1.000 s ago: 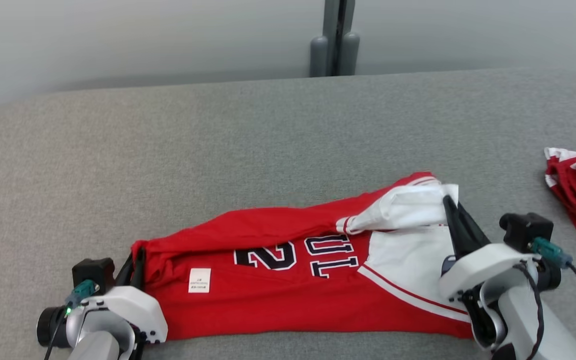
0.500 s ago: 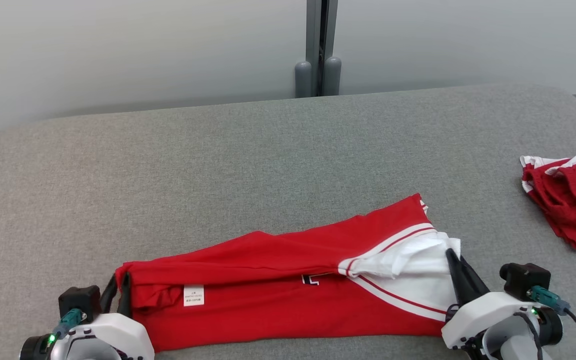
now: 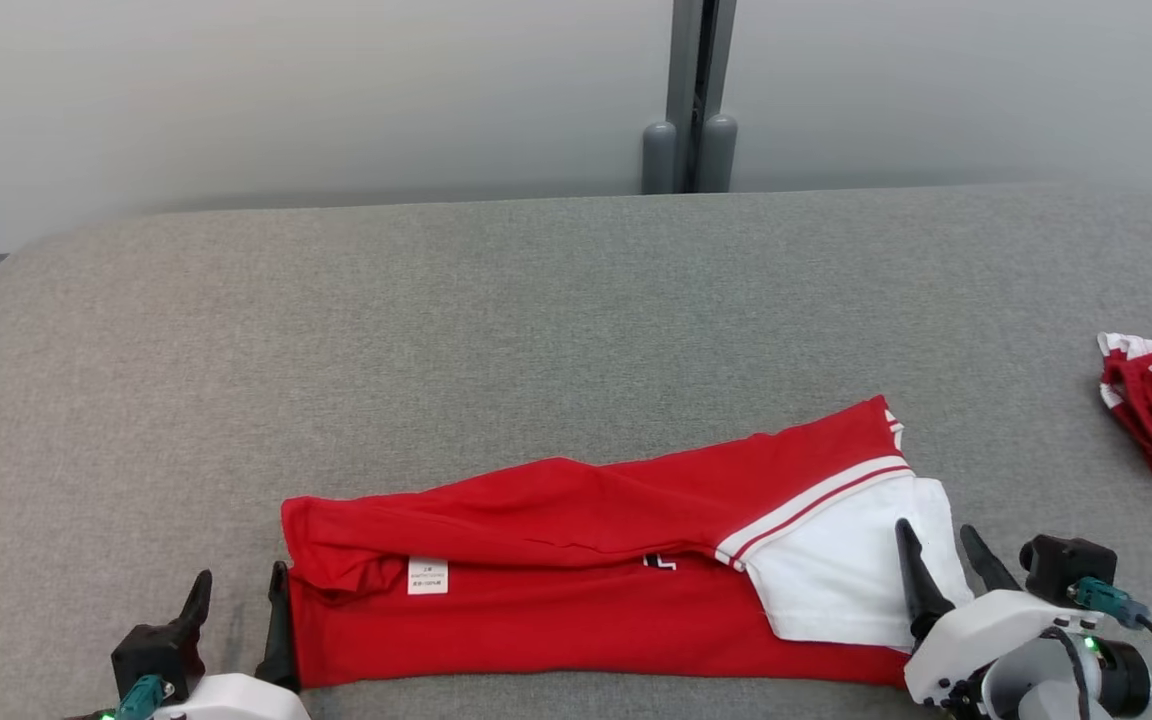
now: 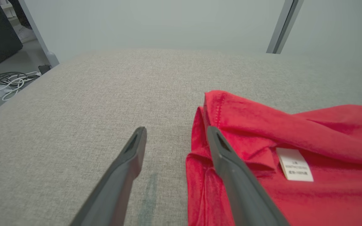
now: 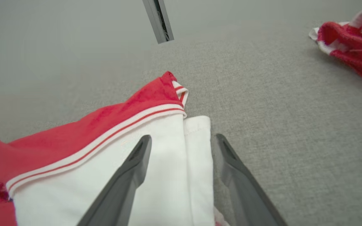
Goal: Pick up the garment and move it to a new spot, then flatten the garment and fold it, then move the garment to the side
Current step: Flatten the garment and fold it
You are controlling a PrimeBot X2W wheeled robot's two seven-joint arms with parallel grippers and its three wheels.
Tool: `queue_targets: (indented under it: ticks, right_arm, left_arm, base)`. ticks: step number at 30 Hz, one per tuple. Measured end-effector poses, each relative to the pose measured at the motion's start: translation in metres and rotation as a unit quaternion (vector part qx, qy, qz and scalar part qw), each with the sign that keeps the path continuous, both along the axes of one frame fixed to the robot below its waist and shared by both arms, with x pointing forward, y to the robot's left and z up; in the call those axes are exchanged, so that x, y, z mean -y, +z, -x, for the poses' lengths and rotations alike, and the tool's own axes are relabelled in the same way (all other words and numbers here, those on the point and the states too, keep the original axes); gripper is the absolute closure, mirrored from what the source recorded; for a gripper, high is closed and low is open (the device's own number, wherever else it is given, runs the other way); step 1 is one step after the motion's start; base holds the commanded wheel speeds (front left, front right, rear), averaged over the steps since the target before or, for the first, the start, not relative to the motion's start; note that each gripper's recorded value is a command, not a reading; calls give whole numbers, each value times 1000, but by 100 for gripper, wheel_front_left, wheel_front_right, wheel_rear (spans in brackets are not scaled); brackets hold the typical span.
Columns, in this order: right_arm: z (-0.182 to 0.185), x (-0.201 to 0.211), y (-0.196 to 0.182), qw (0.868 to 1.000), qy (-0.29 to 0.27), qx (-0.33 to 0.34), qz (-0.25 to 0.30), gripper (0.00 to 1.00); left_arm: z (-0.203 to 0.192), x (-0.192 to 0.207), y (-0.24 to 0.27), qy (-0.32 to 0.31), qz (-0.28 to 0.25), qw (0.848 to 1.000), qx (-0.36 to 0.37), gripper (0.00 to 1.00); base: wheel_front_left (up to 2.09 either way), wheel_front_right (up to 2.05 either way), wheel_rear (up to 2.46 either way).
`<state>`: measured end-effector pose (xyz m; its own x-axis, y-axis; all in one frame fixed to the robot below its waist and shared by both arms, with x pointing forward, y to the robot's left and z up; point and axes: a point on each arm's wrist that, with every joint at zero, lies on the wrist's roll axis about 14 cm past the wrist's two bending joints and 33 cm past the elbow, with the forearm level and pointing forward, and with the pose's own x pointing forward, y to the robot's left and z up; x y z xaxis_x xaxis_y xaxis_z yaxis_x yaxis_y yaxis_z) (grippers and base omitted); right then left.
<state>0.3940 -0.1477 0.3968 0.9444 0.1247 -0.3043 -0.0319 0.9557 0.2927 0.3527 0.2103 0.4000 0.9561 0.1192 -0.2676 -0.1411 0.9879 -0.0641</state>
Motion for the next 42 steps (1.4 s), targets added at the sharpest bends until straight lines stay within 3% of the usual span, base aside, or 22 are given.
queue_targets:
  ticks: [4,14,15,16,17,21,34,37,42]
  right_arm:
    - [5,-10,-28,997,25,-69,13,0]
    - [5,-33,-39,992,66,-110,-2,0]
    - [5,-34,-39,991,67,-114,-3,36]
    - [5,-34,-40,991,68,-116,-3,51]
    - [5,-34,-40,991,69,-117,-2,100]
    - [5,-40,-39,992,62,-112,-20,100]
    - [-20,20,-10,999,-30,-31,-14,100]
    - [-30,7,11,1000,-11,8,-15,100]
    - [-28,-52,39,995,69,59,-34,100]
  left_arm:
    - [6,-1,-4,3,2,1000,-6,0]
    - [9,-4,-7,8,3,1000,-11,0]
    - [9,-3,-7,7,3,1000,-11,0]
    - [8,-3,-7,6,3,1000,-11,0]
    - [8,-2,-6,5,2,1000,-10,0]
    - [3,3,-3,-4,4,1000,-4,0]
    - [0,17,-2,-24,11,1000,-3,0]
    - [0,20,-4,-28,14,999,-5,0]
    - [1,29,-5,-42,19,999,-8,0]
  base:
    - [0,0,0]
    - [0,0,0]
    - [0,0,0]
    - [0,0,0]
    - [0,0,0]
    - [0,0,0]
    - [0,0,0]
    - [0,0,0]
    - [0,0,0]
